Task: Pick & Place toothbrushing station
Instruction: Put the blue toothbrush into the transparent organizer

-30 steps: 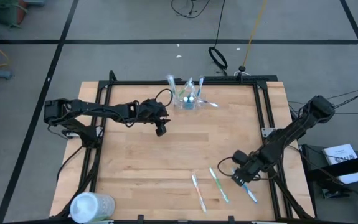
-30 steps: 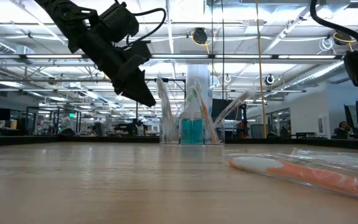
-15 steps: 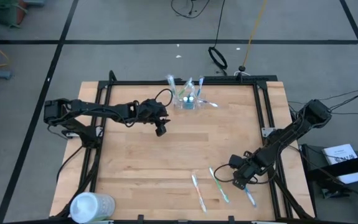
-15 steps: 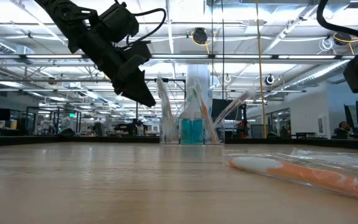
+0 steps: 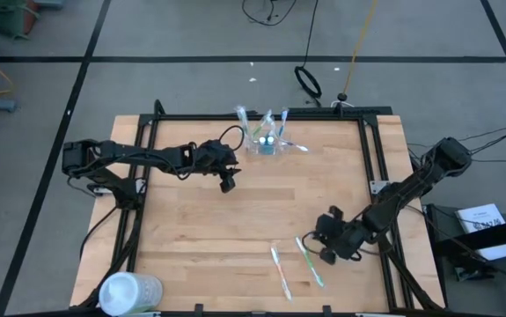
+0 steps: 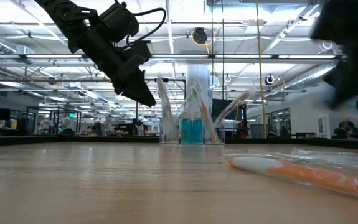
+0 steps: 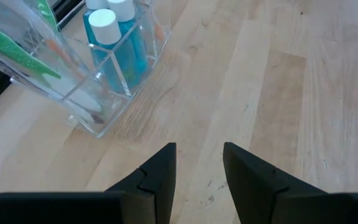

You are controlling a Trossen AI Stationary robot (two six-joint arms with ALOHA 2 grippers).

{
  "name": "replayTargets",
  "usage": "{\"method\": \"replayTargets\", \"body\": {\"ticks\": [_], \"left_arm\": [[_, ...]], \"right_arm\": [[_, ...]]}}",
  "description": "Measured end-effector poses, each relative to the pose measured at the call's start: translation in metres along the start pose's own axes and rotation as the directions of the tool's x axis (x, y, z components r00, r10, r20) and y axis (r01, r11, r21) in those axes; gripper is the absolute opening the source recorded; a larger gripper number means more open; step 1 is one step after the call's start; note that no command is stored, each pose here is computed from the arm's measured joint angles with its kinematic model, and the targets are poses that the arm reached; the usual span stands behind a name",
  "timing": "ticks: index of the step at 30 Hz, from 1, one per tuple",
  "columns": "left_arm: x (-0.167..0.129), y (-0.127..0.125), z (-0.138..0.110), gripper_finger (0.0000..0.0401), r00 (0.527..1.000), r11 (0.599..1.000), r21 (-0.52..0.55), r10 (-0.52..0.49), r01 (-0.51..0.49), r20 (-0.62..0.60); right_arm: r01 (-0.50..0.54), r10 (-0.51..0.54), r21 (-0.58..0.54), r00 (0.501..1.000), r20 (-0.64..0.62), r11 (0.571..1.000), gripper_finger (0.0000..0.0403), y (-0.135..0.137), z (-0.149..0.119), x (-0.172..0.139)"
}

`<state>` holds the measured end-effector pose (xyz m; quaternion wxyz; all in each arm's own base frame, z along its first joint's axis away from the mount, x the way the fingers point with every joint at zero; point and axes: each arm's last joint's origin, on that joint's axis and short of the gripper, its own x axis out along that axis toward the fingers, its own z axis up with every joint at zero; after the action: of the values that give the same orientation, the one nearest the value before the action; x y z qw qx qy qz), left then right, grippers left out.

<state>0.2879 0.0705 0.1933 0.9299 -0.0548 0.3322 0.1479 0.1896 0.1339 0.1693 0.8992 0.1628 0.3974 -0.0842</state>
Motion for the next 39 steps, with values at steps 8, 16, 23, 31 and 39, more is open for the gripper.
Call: {"method": "replayTargets", "body": {"ticks": [8, 16, 23, 31, 39], "left_arm": [[0.000, 0.001, 0.000, 0.0136, 0.999, 0.999, -0.001, 0.037, -0.037, 0.004], [0.000, 0.001, 0.001, 0.0136, 0.999, 0.999, -0.002, 0.041, -0.041, 0.012], [0.000, 0.001, 0.002, 0.0136, 0.999, 0.999, -0.004, 0.041, -0.041, 0.027], [0.002, 0.001, 0.011, 0.0136, 0.992, 0.999, -0.014, 0.037, -0.036, 0.119], [0.001, 0.000, 0.012, 0.0136, 0.990, 0.999, -0.016, 0.036, -0.034, 0.136]], "right_arm": [[0.328, -0.143, -0.213, 0.788, 0.599, 0.920, 0.0017, -0.005, 0.075, -0.004], [0.521, -0.245, -0.044, 0.472, 0.847, 0.852, 0.0010, -0.055, 0.148, -0.021], [0.665, -0.463, 0.129, 0.356, 0.812, 0.736, 0.0010, -0.120, 0.173, -0.021], [0.583, -0.490, 0.204, 0.388, 0.781, 0.787, 0.0011, -0.176, 0.182, -0.009], [0.597, -0.502, 0.155, 0.475, 0.722, 0.787, 0.0011, -0.207, 0.177, 0.017]]}}
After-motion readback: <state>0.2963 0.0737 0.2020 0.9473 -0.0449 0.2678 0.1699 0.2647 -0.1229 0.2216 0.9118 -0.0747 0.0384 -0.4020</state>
